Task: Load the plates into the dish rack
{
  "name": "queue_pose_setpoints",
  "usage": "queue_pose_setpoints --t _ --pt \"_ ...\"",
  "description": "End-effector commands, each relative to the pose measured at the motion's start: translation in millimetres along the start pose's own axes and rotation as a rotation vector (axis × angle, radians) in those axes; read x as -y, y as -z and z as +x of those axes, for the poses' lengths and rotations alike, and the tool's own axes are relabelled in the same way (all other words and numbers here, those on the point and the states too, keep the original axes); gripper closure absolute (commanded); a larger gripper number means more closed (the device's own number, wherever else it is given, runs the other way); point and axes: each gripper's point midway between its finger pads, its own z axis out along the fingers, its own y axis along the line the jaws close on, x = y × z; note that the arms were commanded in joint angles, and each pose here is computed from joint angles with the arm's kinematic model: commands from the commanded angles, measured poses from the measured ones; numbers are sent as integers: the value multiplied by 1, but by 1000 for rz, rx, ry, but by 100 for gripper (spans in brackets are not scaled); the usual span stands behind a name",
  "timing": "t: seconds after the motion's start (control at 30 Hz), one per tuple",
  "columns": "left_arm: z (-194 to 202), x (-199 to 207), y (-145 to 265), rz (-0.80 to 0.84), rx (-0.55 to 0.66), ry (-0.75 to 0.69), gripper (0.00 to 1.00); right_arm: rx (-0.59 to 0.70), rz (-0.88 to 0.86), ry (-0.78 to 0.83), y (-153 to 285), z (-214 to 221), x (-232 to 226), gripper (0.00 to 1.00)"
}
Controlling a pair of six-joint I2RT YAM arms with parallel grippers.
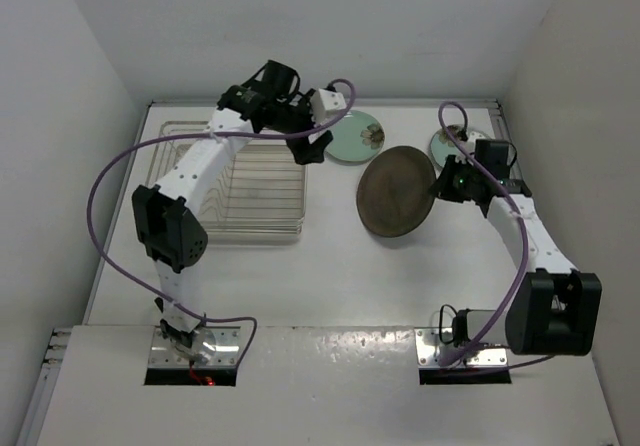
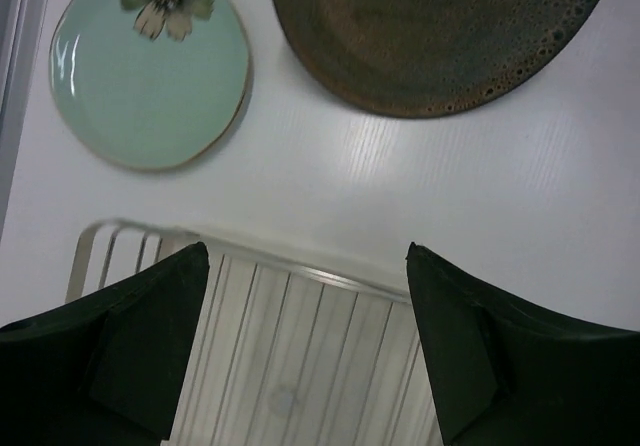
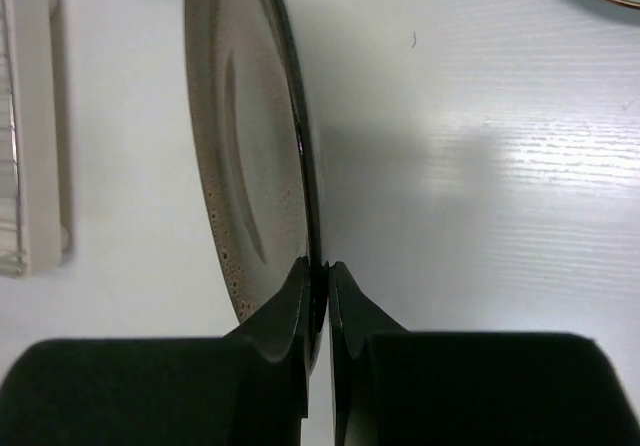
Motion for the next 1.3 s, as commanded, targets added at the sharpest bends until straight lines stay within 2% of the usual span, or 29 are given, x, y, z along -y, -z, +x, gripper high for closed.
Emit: queue_pose_setpoints --t 0.0,0.07,0.17,0.33,0.43,0.57,0.77,0.87,0.97,1.0,1.13,1.17,1.27 --pt "-49 8 -10 24 120 -183 15 192 -127 232 28 -53 -59 100" --pt "-68 24 -23 77 160 -263 9 197 -170 332 29 -47 -81 100" --pt "-76 41 -40 170 222 -360 2 293 -218 411 39 -55 -101 100" --pt "-90 71 -49 338 351 -396 1 397 -344 515 56 -55 -139 100" --pt "-71 88 -62 419 338 -397 1 401 -367 533 57 -54 -150 100" --pt "-48 105 -74 480 303 -439 8 419 -387 547 58 -53 -157 100" --pt "-13 121 -106 542 244 -383 9 409 -417 560 53 -47 -167 100" --pt "-15 122 -125 528 245 -337 9 390 -437 563 50 -41 -173 100" --pt "-21 120 -133 510 251 -324 22 387 -451 568 51 -36 -177 100" --pt "-17 120 -137 515 245 -318 41 411 -458 572 54 -41 -180 100" --pt "-23 116 -135 494 236 -297 96 425 -441 575 56 -43 -178 100" --pt "-26 113 -134 480 236 -297 100 426 -436 578 56 -43 -177 100" --pt "-37 104 -127 459 248 -289 100 443 -411 573 58 -47 -173 100"
